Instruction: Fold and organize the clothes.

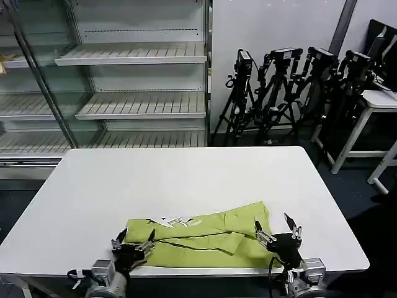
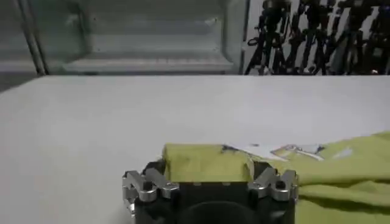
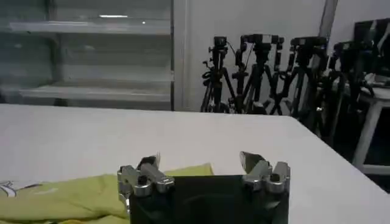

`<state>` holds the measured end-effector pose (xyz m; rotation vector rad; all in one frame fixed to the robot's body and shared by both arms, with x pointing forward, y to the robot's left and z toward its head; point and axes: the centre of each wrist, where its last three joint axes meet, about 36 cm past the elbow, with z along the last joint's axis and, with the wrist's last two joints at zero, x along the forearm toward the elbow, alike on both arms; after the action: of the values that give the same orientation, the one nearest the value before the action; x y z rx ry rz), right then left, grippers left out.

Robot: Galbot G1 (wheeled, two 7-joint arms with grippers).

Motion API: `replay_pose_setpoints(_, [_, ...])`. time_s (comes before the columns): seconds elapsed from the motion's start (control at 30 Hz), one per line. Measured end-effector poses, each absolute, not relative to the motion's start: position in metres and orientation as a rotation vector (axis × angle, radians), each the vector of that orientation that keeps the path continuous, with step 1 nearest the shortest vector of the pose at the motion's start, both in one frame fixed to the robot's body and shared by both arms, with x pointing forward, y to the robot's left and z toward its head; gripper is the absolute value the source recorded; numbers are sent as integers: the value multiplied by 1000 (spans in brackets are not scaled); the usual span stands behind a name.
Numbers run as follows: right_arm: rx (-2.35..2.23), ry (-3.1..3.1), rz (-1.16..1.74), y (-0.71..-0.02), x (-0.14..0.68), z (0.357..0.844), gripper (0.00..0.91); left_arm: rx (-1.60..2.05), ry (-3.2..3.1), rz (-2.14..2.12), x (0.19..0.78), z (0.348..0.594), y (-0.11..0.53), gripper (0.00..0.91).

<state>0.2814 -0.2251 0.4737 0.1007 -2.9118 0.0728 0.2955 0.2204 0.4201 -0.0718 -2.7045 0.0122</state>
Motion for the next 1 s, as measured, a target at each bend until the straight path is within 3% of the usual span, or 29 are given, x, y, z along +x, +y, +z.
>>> replay_pose_setpoints(0.03, [101,-2912,72,-225,281,474,907,-66,-2699,14,296,418,220,20])
replay_pose_setpoints(0.57, [79,-2934,54,-223,278,481,907,-32,-2669,83,295,408,221,20])
replay_pose_setpoints(1.0, [64,-2950,46,-227,279,485,907,54,-2653,154,300,428,273,20])
